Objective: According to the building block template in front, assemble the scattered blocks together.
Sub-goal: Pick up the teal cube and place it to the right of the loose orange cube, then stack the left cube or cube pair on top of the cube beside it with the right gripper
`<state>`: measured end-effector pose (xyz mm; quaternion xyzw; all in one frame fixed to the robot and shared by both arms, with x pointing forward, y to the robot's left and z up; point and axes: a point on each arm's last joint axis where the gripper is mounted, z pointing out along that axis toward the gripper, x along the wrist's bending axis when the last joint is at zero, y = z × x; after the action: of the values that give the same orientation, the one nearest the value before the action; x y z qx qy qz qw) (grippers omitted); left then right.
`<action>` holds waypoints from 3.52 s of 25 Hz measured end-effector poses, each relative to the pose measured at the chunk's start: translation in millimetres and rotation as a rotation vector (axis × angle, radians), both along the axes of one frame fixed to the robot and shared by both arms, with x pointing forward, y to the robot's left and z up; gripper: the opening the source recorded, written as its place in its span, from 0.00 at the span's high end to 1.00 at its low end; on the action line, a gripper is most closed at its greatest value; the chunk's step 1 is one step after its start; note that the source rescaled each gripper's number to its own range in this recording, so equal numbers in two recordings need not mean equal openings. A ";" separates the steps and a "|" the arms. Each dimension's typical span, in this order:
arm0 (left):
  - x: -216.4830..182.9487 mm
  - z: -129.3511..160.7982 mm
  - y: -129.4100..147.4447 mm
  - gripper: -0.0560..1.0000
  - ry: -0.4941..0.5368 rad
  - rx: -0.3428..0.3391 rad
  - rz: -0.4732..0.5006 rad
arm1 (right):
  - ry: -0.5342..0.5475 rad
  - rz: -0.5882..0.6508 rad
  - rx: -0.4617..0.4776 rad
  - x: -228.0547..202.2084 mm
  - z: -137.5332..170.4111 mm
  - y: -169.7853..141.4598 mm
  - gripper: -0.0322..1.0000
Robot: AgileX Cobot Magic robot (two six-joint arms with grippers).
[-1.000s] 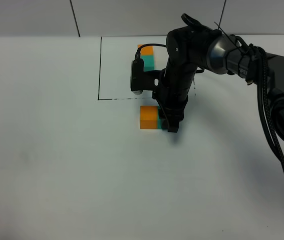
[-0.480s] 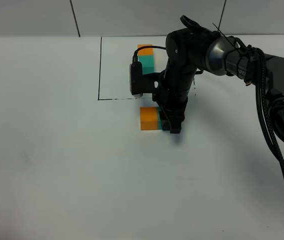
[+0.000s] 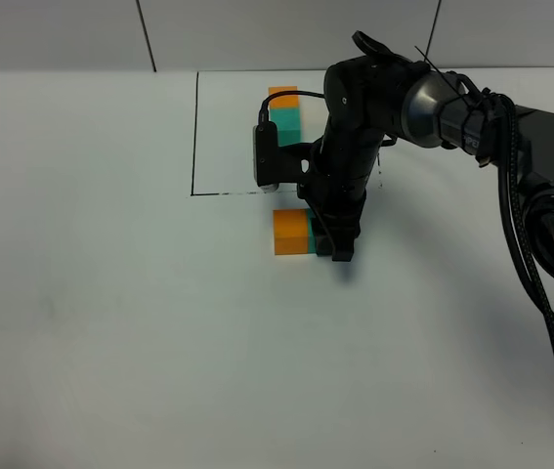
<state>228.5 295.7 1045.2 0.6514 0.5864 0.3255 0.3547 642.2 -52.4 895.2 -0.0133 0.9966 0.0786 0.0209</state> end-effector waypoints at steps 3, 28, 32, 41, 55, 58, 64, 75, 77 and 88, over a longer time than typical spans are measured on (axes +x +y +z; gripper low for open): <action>0.0 0.0 0.0 0.56 0.000 0.000 0.000 | 0.000 -0.007 0.002 0.1 0.0 0.1 0.93; 0.0 0.0 0.0 0.56 0.000 0.000 0.000 | -0.119 -0.789 0.238 -66.8 121.1 -138.0 0.34; 0.0 0.0 0.0 0.56 0.000 0.000 0.000 | -0.182 -0.960 0.310 -105.1 119.1 -161.0 0.34; 0.0 0.0 0.0 0.56 0.000 0.000 0.000 | -0.231 -0.982 0.334 -122.2 123.9 -170.2 0.33; 0.0 0.0 0.0 0.56 0.000 0.000 0.000 | -0.067 -0.404 0.110 -31.4 95.3 -55.9 0.33; 0.0 0.0 0.0 0.56 0.000 0.000 0.000 | -0.041 -0.268 0.080 -22.5 76.9 -22.1 0.33; 0.0 0.0 0.0 0.56 0.000 0.000 0.000 | -0.005 -0.138 0.043 -18.1 45.4 11.8 0.33; 0.0 0.0 0.0 0.56 0.000 0.000 0.000 | -0.026 -0.096 0.020 -12.5 21.7 16.9 0.33; 0.0 0.0 0.0 0.56 0.000 0.000 0.000 | -0.032 -0.098 0.024 -10.9 18.3 17.8 0.33; 0.0 0.0 0.0 0.56 0.000 0.000 0.000 | -0.053 -0.101 0.032 -6.7 8.4 20.0 0.34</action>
<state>228.5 295.7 1045.2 0.6514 0.5864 0.3255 0.3547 635.6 -32.4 903.6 0.0352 0.9937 0.0932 0.0515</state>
